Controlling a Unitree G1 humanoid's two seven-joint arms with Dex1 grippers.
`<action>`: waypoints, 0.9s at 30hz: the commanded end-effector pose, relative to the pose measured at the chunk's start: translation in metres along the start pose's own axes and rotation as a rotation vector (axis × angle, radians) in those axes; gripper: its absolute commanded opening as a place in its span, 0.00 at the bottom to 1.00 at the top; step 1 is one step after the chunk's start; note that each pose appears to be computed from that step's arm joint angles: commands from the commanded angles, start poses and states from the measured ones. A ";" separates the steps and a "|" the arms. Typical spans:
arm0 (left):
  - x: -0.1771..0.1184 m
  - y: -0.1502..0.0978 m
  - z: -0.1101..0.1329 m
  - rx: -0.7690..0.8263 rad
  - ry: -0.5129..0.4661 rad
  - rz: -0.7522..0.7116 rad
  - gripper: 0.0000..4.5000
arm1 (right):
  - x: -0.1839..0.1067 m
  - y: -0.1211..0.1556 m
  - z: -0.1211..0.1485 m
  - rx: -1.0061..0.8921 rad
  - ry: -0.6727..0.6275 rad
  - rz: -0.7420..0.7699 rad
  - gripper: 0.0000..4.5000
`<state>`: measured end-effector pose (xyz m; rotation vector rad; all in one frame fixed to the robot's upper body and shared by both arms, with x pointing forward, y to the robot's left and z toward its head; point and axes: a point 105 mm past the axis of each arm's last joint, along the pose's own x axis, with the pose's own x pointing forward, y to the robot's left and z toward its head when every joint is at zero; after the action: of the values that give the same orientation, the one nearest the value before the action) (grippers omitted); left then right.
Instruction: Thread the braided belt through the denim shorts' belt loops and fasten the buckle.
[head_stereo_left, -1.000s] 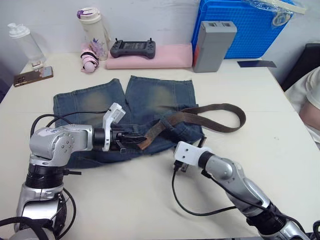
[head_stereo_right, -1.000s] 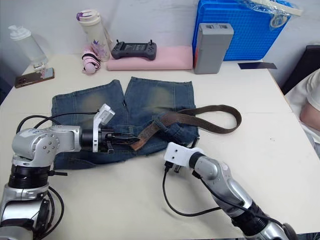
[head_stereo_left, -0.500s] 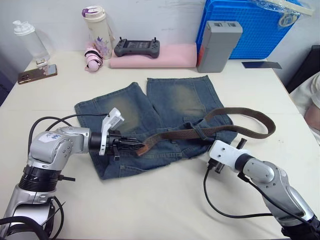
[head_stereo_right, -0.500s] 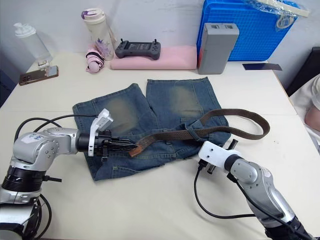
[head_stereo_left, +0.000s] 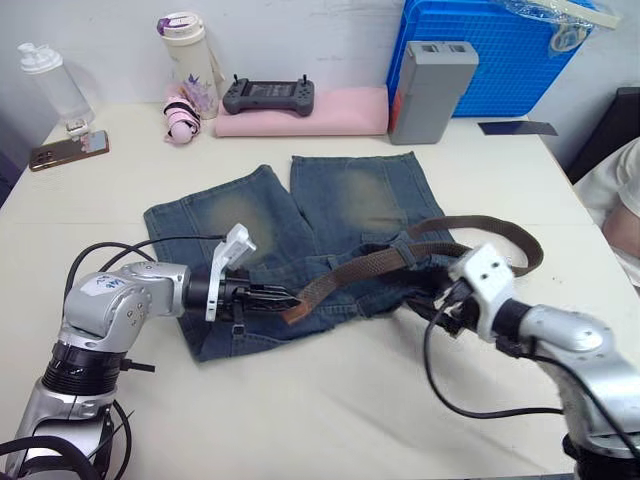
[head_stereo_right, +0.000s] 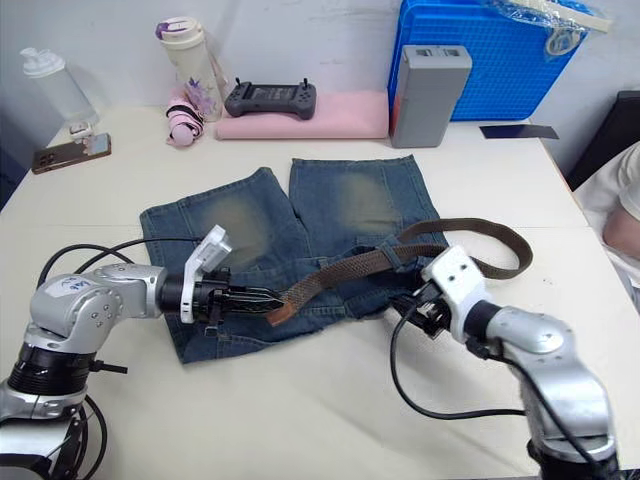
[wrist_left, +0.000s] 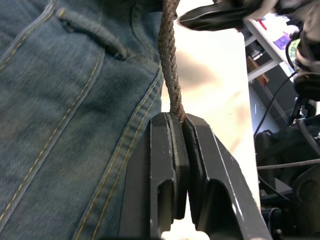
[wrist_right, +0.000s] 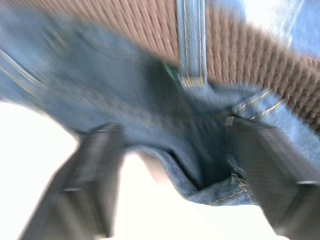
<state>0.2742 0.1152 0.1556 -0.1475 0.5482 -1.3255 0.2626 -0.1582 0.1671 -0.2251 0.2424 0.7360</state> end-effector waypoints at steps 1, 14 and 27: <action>0.003 -0.015 0.015 0.037 -0.052 -0.077 0.00 | -0.013 0.042 0.019 0.188 -0.086 0.303 0.99; 0.015 -0.023 0.016 0.020 -0.054 -0.138 0.00 | 0.048 0.077 0.011 0.927 -0.270 0.376 0.99; 0.008 -0.021 0.017 0.017 -0.060 -0.123 0.00 | 0.042 0.056 0.027 1.188 -0.481 0.376 0.99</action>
<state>0.2682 0.0990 0.1672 -0.2202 0.5193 -1.4086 0.2615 -0.0894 0.1621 1.0398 0.2749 0.8422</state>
